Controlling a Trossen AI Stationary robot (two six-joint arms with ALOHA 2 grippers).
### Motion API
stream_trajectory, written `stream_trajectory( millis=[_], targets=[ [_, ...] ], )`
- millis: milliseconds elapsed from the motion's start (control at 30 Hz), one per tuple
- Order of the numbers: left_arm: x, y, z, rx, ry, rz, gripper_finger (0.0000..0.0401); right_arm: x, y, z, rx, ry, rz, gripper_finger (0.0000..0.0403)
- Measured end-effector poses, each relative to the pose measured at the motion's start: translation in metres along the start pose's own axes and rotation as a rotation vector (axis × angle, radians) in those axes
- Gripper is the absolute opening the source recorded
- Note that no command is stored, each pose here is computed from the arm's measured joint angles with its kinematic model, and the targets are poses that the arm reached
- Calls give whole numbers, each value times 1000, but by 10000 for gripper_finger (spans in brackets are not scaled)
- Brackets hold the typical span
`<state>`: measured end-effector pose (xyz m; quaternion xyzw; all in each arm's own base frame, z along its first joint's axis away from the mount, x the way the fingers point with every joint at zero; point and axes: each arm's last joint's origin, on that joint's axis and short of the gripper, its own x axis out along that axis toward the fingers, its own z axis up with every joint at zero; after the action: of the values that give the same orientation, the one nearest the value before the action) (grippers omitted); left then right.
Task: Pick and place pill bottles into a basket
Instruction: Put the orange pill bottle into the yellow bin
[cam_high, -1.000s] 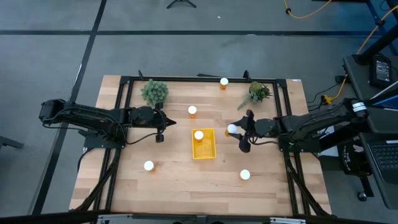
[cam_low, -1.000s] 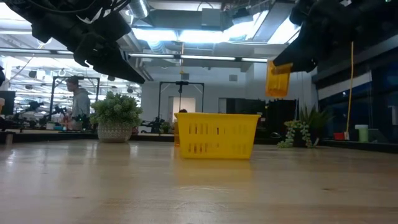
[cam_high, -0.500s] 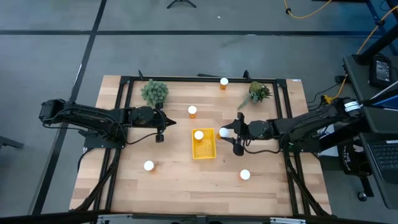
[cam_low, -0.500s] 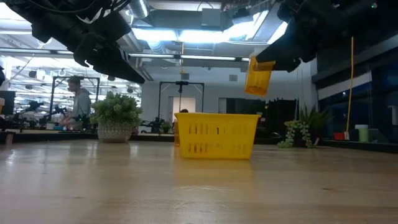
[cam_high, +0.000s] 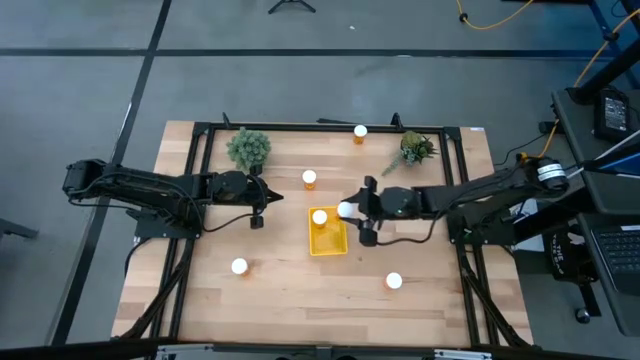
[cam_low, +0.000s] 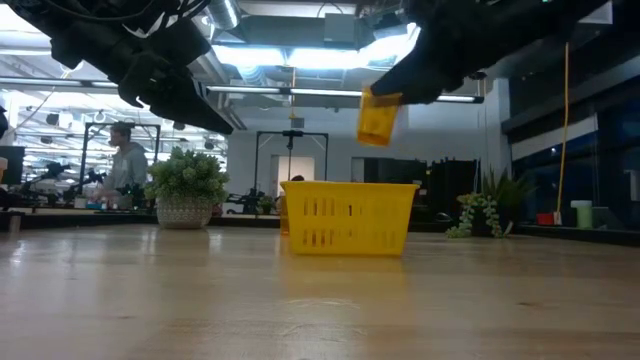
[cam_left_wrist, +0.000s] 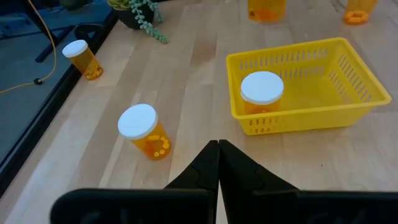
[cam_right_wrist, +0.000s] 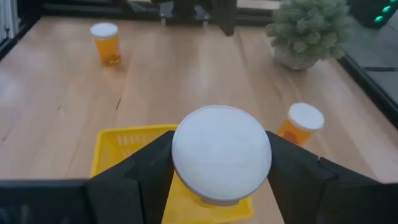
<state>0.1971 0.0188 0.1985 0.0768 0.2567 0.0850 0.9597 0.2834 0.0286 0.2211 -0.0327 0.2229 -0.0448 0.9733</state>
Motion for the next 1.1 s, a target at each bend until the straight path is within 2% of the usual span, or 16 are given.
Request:
stream_trajectory(
  millis=[100,333,1100],
  targets=[
    [0,0,0,0,0,-1,4,10,-5,-3,-8,30,30,229],
    [0,0,0,-1,0,-1,4,21,-12,-12,0,72,21,229],
    [0,0,0,1,0,1,4,57,-9,-42,-1,144,19,229]
  ],
)
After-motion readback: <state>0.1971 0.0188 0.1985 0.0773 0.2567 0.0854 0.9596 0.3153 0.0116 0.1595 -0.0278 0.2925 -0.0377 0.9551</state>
